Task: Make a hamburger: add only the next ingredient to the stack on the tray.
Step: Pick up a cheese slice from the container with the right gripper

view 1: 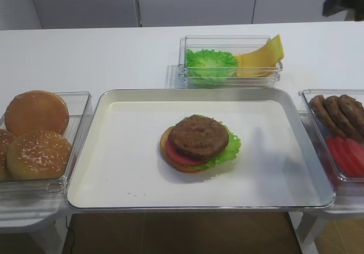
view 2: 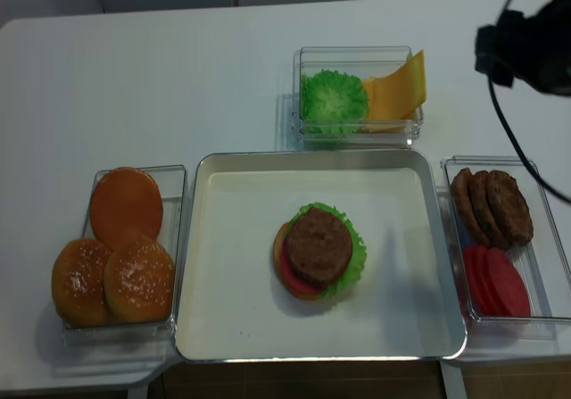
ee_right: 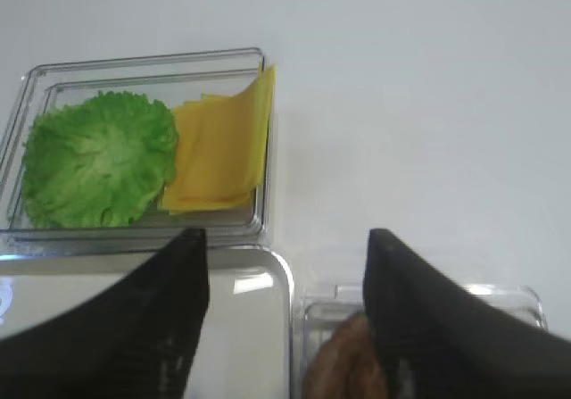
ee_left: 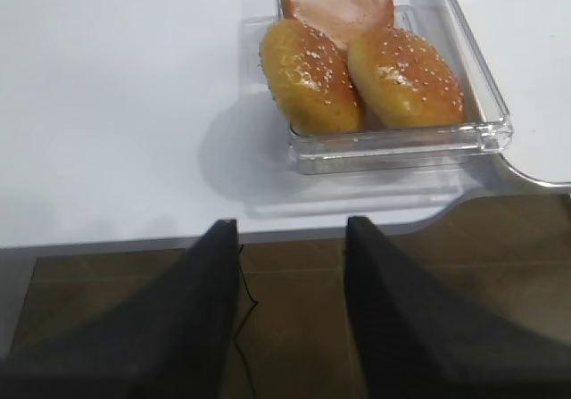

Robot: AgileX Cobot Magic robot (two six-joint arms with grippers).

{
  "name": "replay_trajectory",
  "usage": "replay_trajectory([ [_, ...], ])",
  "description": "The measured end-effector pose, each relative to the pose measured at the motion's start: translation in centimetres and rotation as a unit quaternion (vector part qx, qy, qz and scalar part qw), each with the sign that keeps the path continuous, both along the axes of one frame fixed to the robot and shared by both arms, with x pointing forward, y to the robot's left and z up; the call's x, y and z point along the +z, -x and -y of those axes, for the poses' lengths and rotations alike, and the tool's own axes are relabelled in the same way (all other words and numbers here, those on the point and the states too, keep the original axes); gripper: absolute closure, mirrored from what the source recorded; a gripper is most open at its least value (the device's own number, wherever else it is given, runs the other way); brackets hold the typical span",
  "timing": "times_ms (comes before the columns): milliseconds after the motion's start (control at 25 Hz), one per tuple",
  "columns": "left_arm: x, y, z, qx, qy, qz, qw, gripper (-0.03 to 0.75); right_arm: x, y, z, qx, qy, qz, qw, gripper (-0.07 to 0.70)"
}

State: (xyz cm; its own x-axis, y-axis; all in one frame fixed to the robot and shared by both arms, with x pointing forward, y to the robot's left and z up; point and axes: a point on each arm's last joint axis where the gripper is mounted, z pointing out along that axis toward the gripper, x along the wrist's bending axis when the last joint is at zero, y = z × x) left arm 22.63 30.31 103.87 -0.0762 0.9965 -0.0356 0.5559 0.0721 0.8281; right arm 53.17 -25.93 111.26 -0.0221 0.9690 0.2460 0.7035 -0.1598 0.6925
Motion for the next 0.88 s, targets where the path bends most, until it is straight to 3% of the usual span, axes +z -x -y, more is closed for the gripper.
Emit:
replay_trajectory([
  [240,0.0,0.0,0.0,0.000,0.000,0.000,1.0000,0.417,-0.6,-6.9,-0.8,0.006,-0.006,-0.005,1.0000,0.245],
  [520,0.0,0.0,0.0,0.000,0.000,0.000,1.0000,0.417,-3.8,-13.9,-1.8,0.016,-0.018,-0.037,0.9990,0.255],
  [720,0.0,0.0,0.0,0.000,0.000,0.000,1.0000,0.417,-7.0,-16.4,-2.2,0.015,-0.024,-0.063,0.9976,0.280],
  [880,0.0,0.0,0.0,0.000,0.000,0.000,1.0000,0.417,-8.4,-17.1,-2.2,0.012,-0.025,-0.070,0.9972,0.284],
])
